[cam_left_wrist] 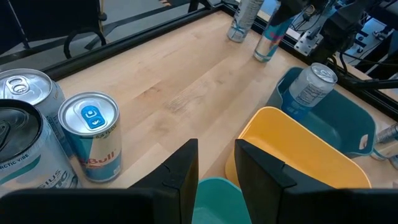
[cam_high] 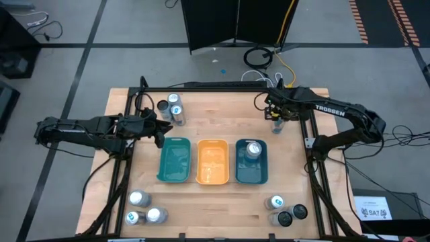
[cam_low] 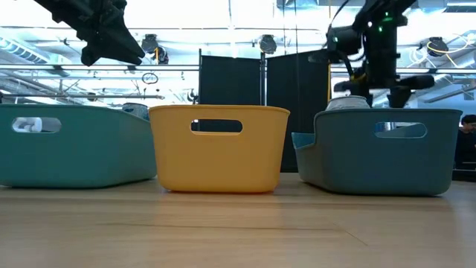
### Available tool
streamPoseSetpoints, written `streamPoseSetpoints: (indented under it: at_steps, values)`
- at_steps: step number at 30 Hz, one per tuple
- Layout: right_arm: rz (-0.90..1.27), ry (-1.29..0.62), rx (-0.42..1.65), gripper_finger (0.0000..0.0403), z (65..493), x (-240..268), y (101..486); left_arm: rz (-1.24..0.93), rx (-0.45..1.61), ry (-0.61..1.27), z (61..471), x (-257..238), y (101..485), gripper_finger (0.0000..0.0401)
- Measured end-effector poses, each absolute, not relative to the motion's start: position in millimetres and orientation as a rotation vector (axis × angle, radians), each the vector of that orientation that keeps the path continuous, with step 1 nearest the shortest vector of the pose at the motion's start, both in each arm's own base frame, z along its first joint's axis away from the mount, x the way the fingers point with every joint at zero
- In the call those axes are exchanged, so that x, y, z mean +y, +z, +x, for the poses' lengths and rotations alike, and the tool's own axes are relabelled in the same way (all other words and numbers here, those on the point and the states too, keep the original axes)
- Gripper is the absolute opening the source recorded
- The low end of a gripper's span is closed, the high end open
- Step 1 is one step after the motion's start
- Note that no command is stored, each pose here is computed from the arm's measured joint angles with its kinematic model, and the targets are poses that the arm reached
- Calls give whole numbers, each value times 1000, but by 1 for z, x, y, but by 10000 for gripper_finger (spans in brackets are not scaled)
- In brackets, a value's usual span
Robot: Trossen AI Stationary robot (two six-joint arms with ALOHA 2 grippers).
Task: Sort soda cans
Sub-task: Put the top right blue can into the yellow bin
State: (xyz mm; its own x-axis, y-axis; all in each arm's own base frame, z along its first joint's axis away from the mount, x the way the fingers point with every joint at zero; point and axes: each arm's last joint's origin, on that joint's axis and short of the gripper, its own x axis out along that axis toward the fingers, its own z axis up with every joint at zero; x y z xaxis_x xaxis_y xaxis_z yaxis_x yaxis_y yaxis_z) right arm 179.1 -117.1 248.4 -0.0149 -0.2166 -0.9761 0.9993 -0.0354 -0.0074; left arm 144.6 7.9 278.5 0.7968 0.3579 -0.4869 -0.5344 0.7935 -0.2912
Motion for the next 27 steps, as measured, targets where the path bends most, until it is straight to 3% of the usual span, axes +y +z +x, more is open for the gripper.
streamPoseSetpoints:
  at_steps: [9,17,22,27]
  values:
    - [980,-1224,847,225,205,-103,310,-435,427,496,145,8,279,115]
    - [878,-965,589,226,237,-80,370,-429,429,494,145,8,278,115]
    - [803,-779,479,226,274,-60,385,-429,429,494,145,8,279,115]
    - [745,-674,542,225,315,-38,383,-429,428,494,145,8,279,115]
